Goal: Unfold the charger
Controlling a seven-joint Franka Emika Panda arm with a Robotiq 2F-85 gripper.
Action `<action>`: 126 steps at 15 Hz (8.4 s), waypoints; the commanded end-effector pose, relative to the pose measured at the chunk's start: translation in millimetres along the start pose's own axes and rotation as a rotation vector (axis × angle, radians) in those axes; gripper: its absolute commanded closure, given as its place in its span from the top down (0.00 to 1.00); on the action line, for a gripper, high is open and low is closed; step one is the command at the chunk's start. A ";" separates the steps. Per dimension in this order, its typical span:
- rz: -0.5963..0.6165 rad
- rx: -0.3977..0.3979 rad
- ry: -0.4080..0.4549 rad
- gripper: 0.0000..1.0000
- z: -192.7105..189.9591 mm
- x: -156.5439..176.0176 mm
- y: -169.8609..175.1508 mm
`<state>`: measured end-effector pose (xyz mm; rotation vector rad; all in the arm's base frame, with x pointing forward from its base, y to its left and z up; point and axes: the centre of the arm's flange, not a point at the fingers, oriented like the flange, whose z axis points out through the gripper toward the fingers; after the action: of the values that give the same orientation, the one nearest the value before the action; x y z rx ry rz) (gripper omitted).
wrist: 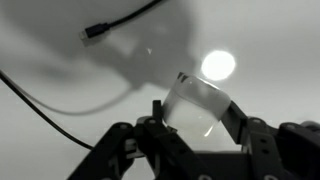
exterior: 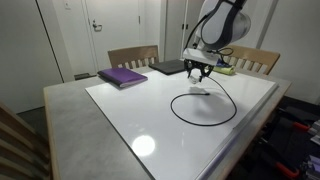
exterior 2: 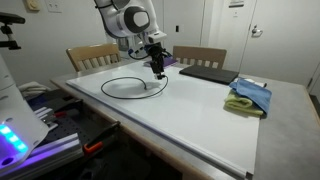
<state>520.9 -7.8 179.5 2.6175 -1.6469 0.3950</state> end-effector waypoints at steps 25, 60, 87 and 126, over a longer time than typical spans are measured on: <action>1.474 -0.177 0.092 0.37 35.9 152.2 143.0; 0.829 -0.200 0.079 1.00 -14.6 18.6 42.0; 0.940 -0.181 -0.148 0.63 37.8 -40.0 66.9; -0.284 0.093 -0.233 0.06 -36.8 -235.8 -102.9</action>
<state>508.5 251.8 173.6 3.0087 -1.3007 0.1643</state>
